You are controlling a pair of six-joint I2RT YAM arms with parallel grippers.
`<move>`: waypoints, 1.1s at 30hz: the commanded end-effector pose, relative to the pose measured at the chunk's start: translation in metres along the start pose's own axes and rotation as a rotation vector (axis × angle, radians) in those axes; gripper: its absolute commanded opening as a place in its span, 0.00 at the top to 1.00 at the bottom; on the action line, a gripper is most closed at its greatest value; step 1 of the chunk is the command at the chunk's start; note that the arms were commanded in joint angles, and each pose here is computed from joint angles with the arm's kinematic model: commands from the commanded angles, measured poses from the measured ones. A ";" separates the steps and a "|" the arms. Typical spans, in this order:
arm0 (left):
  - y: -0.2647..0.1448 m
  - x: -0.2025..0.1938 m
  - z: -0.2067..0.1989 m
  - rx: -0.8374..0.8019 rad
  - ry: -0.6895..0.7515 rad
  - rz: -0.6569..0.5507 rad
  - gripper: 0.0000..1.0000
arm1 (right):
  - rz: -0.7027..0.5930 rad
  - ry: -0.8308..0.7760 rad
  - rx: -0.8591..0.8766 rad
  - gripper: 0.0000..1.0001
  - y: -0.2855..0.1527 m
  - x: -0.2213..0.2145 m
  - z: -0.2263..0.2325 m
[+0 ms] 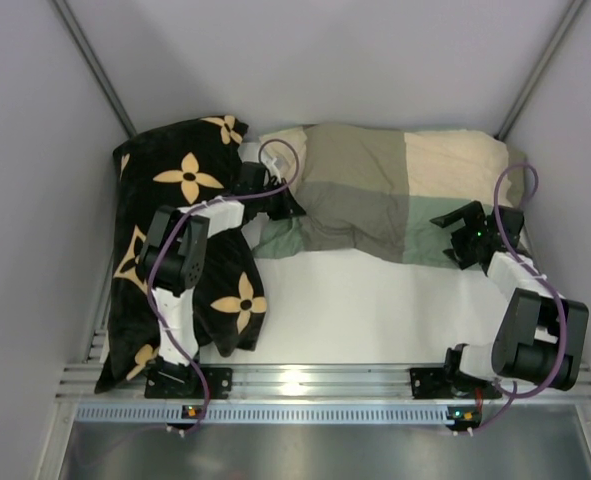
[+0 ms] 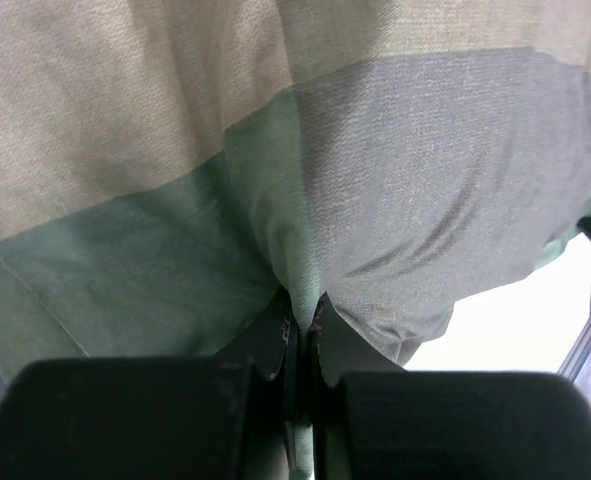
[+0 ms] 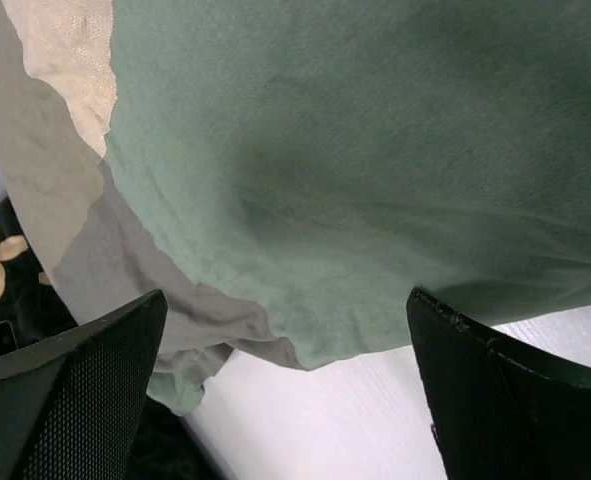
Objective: Remove the pillowcase from the pillow
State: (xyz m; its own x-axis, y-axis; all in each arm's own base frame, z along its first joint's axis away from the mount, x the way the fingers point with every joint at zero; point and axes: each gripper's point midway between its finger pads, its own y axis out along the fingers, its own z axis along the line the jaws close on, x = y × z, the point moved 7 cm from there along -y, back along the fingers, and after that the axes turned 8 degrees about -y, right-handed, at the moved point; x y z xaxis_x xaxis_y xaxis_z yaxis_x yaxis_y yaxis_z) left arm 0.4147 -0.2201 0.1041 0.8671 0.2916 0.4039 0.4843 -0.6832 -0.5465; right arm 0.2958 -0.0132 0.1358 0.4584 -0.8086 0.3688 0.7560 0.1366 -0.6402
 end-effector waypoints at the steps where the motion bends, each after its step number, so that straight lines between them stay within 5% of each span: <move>1: -0.023 0.006 -0.023 -0.078 0.016 -0.054 1.00 | -0.051 -0.029 0.017 0.01 -0.001 0.006 -0.003; 7: -0.107 0.010 -0.100 -0.141 0.150 -0.185 1.00 | 0.041 -0.181 0.073 0.01 -0.017 -0.023 0.002; 14: -0.167 -0.003 -0.164 -0.278 0.190 -0.185 1.00 | 0.133 -0.203 0.191 0.01 -0.033 -0.057 -0.002; 24: -0.219 -0.028 -0.215 -0.410 0.238 -0.177 1.00 | 0.088 -0.264 0.316 0.01 -0.048 -0.060 0.010; 28: -0.223 -0.031 -0.217 -0.385 0.241 -0.176 1.00 | -0.004 -0.440 0.419 0.00 -0.095 -0.057 0.041; 33: -0.220 -0.034 -0.220 -0.374 0.223 -0.174 1.00 | 0.080 -0.482 0.484 0.01 -0.142 -0.076 0.054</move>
State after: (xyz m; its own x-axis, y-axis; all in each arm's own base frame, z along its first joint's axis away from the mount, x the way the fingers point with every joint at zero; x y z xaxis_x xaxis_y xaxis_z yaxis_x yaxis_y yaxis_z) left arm 0.2605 -0.2260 0.3248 0.7921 0.2549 0.5546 0.4830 -0.8174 -0.3141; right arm 0.2018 0.0498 0.2187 0.5421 -0.5139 0.6649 0.8323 0.4377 -0.3402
